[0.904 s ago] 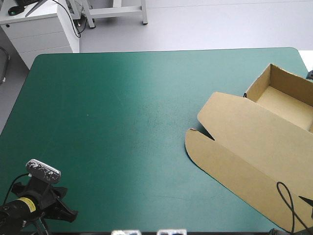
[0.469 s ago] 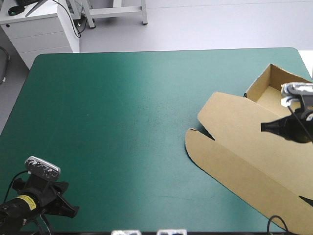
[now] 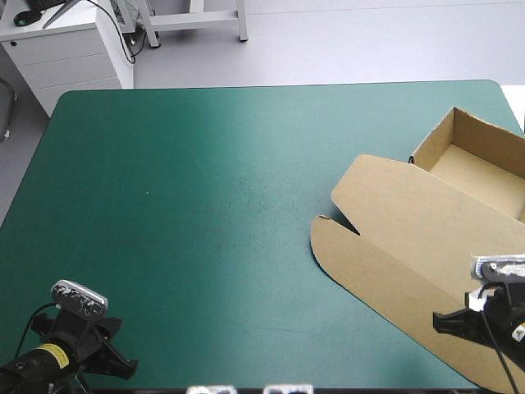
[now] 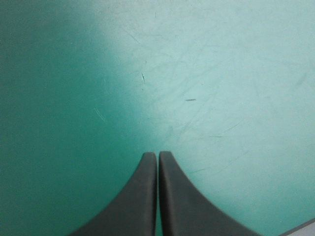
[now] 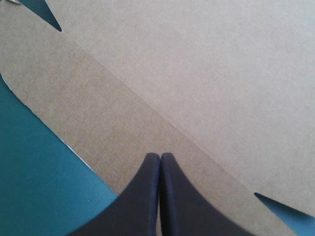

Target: Fold the box

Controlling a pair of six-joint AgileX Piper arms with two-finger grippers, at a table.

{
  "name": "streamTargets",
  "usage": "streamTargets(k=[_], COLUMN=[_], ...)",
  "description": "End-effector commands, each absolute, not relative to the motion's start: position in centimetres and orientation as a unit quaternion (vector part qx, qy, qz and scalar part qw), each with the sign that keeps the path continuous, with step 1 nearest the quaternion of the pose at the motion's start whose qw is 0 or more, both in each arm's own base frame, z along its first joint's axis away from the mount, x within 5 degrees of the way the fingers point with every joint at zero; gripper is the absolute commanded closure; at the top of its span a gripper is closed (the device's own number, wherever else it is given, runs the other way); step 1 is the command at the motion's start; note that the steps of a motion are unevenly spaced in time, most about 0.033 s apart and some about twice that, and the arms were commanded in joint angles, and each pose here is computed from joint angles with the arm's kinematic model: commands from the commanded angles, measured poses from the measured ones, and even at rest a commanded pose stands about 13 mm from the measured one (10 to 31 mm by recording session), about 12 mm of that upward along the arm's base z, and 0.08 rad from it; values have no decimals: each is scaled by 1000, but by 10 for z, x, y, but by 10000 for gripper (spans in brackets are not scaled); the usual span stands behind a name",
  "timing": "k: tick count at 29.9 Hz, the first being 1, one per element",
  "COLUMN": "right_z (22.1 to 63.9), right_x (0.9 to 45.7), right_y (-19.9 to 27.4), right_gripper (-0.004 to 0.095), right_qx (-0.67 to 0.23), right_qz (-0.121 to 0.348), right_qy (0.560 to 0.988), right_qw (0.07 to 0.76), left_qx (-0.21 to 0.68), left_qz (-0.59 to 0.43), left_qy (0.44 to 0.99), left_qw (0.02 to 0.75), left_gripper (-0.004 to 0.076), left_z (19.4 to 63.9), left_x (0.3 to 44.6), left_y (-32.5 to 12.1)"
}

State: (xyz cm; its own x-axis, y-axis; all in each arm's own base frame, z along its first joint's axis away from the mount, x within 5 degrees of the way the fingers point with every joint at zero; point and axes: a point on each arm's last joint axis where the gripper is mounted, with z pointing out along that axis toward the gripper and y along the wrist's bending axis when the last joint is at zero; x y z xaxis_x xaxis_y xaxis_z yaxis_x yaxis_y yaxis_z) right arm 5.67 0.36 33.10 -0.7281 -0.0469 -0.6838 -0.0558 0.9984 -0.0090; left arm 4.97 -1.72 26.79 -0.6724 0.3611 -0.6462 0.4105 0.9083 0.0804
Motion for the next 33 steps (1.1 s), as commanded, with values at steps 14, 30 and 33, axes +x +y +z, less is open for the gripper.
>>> streamTargets(k=[14, 30, 33], right_z=[283, 283, 283], right_x=[34, 34, 34], right_y=[9, 10, 10], right_gripper=[926, 927, 927], right_qx=[-39, -37, -37], right_qz=[5, 10, 10], right_qy=[901, 900, 900], right_qw=[431, 434, 434], left_qx=[205, 205, 205], left_qz=[-44, -43, -43], left_qy=[894, 894, 894], left_qw=[396, 397, 397], left_gripper=[731, 731, 731], left_z=[278, 278, 278], left_x=[46, 46, 46], left_y=[-17, -16, -16])
